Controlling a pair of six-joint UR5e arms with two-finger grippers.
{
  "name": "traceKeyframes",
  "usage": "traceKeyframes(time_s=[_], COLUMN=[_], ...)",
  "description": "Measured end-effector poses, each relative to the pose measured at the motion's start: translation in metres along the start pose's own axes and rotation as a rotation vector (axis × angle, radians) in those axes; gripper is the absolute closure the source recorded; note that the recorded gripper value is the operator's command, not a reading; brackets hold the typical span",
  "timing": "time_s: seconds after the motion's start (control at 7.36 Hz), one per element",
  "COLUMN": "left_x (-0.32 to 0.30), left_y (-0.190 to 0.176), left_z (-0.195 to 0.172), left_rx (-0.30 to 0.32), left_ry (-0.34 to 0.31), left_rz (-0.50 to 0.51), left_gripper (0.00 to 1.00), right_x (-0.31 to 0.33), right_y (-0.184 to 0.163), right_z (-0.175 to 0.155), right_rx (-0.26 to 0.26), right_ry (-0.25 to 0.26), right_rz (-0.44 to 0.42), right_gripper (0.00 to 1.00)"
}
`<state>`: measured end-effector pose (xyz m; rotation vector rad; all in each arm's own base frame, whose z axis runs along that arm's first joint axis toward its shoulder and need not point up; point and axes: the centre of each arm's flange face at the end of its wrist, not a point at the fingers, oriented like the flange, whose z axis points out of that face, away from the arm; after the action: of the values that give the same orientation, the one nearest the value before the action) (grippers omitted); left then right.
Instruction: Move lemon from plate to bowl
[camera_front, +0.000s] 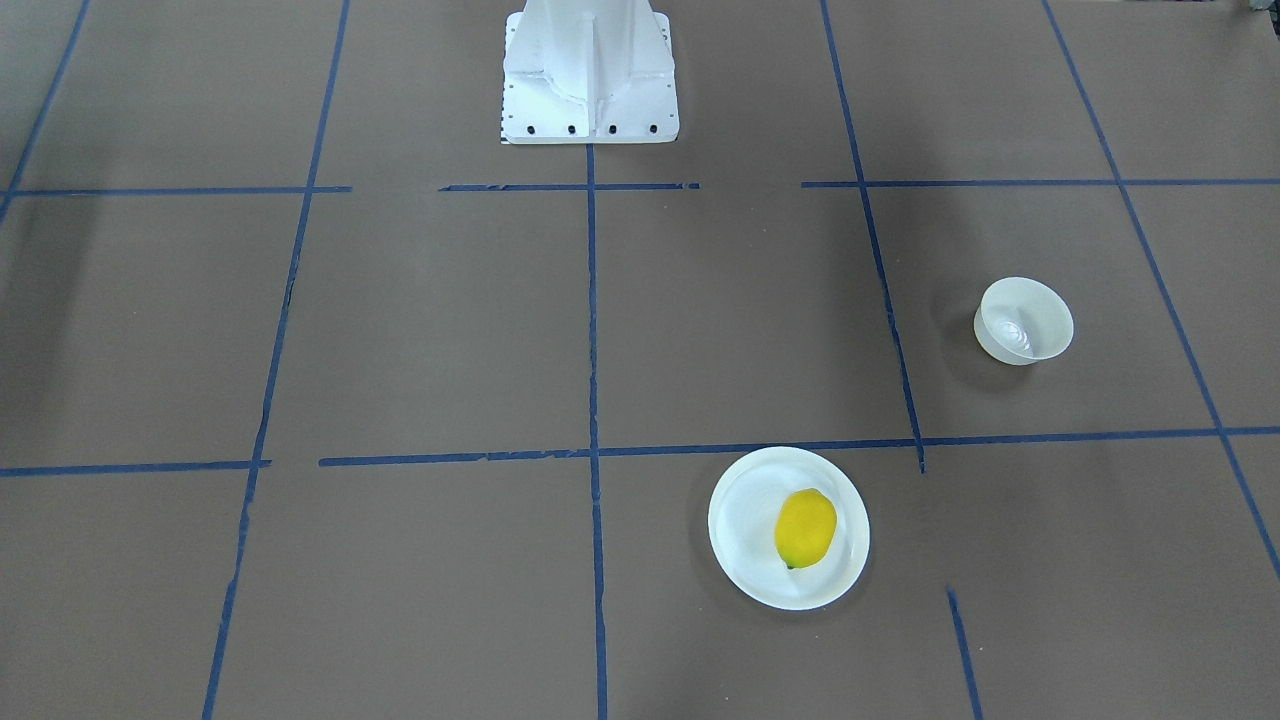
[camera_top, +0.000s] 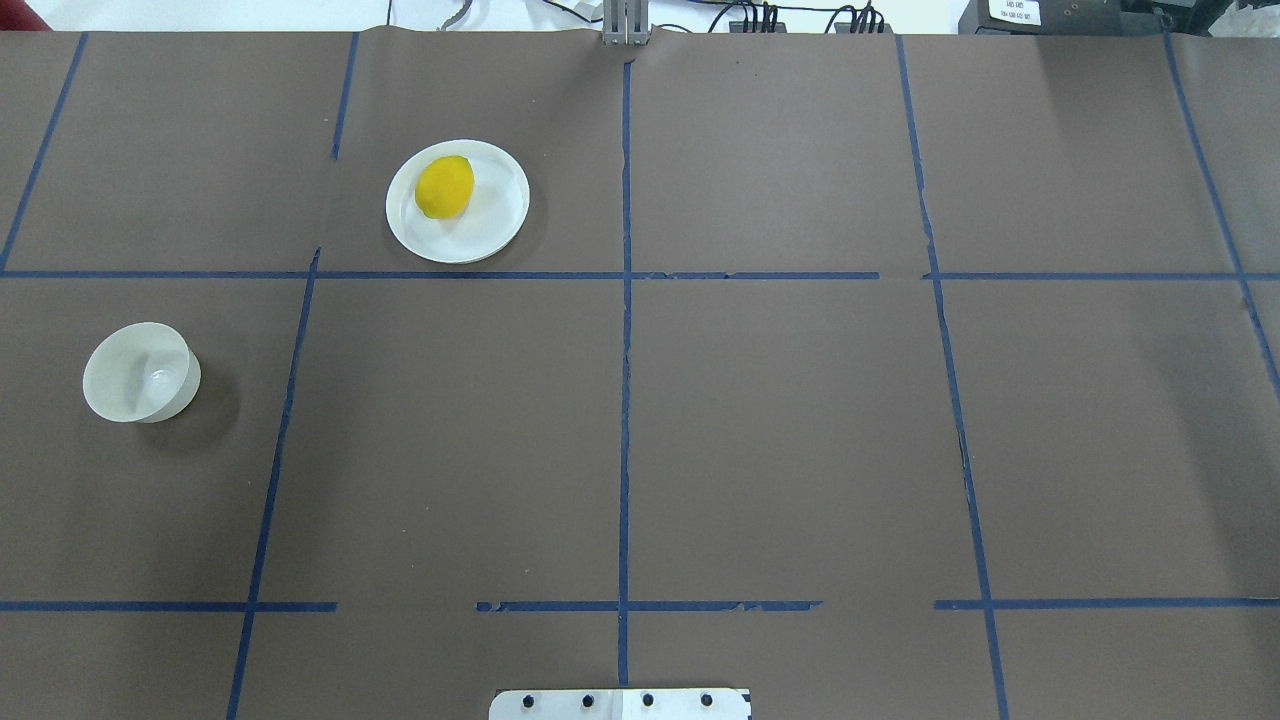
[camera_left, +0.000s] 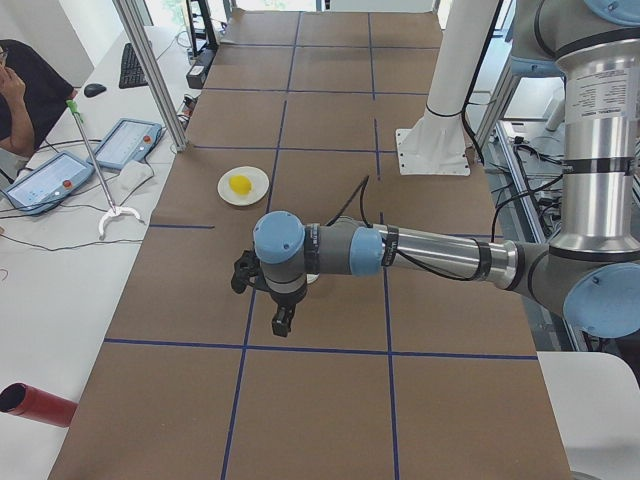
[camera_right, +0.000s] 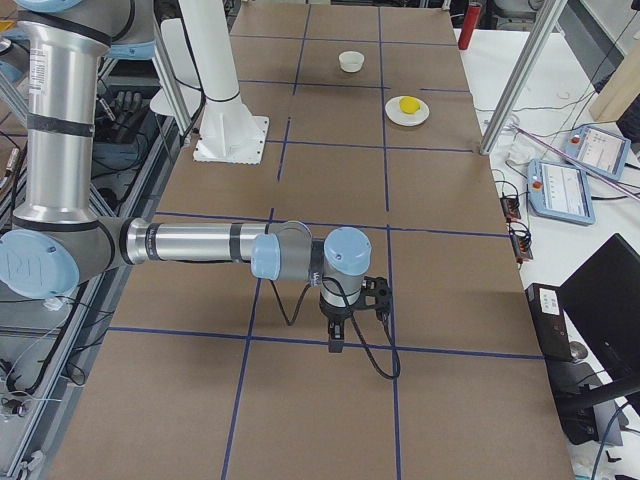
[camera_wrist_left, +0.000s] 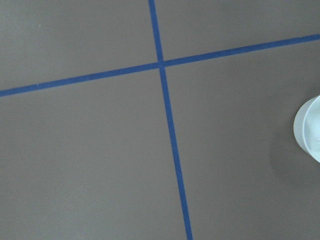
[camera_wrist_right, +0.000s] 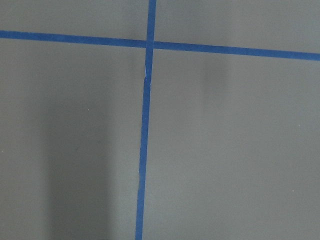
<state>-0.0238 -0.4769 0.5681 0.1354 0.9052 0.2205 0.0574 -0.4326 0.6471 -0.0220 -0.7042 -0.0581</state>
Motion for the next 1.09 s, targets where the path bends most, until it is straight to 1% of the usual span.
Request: traceKeyframes(time_s=[0.27,0.41,0.54,0.68,0.82,0.95,1.09], left_x=[0.116,0.184,0.239,0.287,0.324,0.346,0.362], left_y=[-0.083,-0.127,-0.164,-0.195,-0.220,-0.253,-0.295], left_z=[0.041,0.061,0.080,0.101,0.121,0.142,0.163], left_rx=[-0.034,-0.051,-0.059,-0.052,-0.023,0.020,0.054], left_ry=[0.075,0.103,0.101,0.057,0.013,0.004,0.009], left_rz=[0.101,0.175,0.245,0.303,0.330,0.322,0.298], left_gripper=[0.02,0.01,0.00,0.00,0.00,0.01,0.01], right_x=[0.000,0.000,0.000,0.000,0.000,0.000,0.000], right_y=[0.000,0.000,0.000,0.000,0.000,0.000,0.000], right_z=[0.000,0.000,0.000,0.000,0.000,0.000,0.000], right_rx=[0.000,0.000,0.000,0.000,0.000,0.000,0.000], right_ry=[0.000,0.000,0.000,0.000,0.000,0.000,0.000], right_rz=[0.000,0.000,0.000,0.000,0.000,0.000,0.000], right_gripper=[0.00,0.00,0.00,0.00,0.00,0.00,0.00])
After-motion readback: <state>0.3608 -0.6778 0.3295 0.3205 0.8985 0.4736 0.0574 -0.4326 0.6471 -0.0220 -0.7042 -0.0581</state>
